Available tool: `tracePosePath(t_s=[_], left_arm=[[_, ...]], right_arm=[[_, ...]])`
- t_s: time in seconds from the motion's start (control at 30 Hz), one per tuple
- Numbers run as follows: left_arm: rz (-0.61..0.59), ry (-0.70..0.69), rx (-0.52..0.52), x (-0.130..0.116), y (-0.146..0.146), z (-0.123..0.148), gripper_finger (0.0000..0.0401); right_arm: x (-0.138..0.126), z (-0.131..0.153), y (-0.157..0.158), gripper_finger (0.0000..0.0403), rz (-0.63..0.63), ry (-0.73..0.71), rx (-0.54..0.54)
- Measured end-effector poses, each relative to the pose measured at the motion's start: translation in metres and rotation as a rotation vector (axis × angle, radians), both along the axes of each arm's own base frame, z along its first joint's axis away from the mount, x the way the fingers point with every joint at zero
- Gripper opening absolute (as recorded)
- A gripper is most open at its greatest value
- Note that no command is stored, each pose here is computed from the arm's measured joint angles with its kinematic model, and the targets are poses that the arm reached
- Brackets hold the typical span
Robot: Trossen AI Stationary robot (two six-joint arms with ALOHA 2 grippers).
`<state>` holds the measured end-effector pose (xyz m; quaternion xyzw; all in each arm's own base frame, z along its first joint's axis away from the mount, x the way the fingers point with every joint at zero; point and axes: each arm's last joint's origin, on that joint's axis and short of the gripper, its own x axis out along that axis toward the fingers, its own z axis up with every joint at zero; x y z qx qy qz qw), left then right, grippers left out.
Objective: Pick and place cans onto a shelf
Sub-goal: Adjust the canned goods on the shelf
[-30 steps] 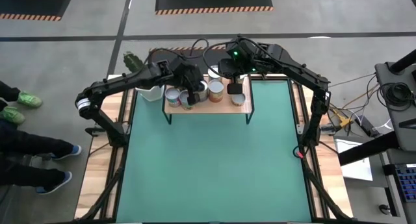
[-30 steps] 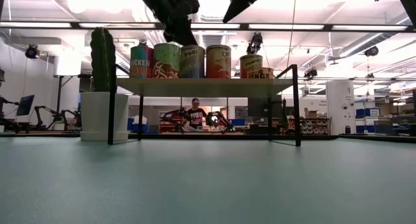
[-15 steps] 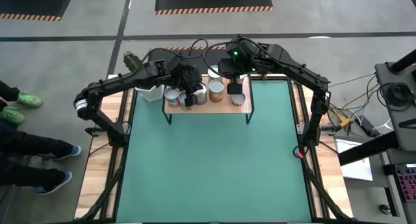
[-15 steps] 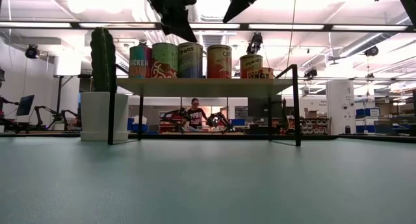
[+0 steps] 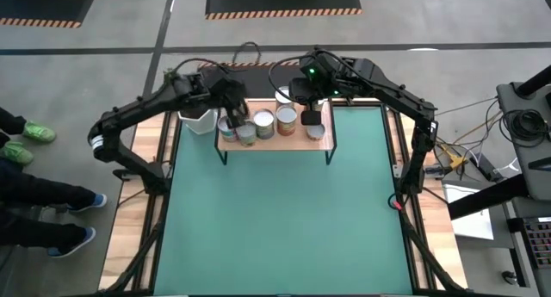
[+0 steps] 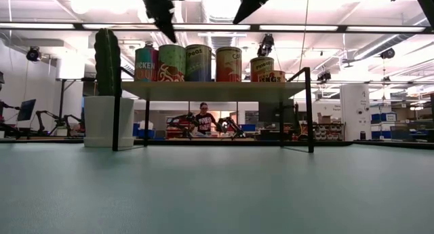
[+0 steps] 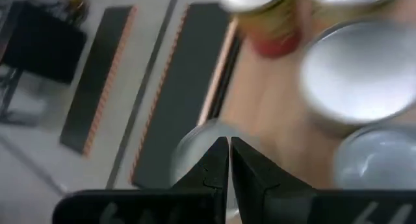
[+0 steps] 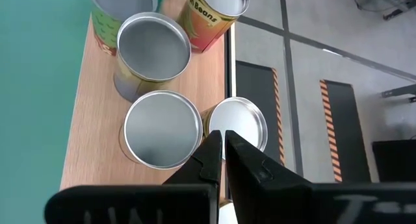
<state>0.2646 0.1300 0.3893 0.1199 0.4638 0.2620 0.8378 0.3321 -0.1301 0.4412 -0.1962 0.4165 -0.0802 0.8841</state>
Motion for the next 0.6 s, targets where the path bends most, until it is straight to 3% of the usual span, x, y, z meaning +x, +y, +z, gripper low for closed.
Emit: tracePosePath(t_s=[0.23, 0.37, 0.6], left_arm=[[0.129, 0.016, -0.033, -0.023, 0.032, -0.005, 0.0], [0.103, 0.001, -0.111, -0.019, 0.044, -0.015, 0.0], [0.085, 0.035, -0.133, -0.008, 0.052, -0.028, 0.0]], right_arm=[[-0.001, -0.001, 0.0, 0.0009, 0.0, 0.009, 0.004], [-0.001, -0.002, 0.001, 0.0009, -0.003, 0.019, 0.011], [-0.002, -0.002, 0.001, 0.0009, -0.006, 0.029, 0.018]])
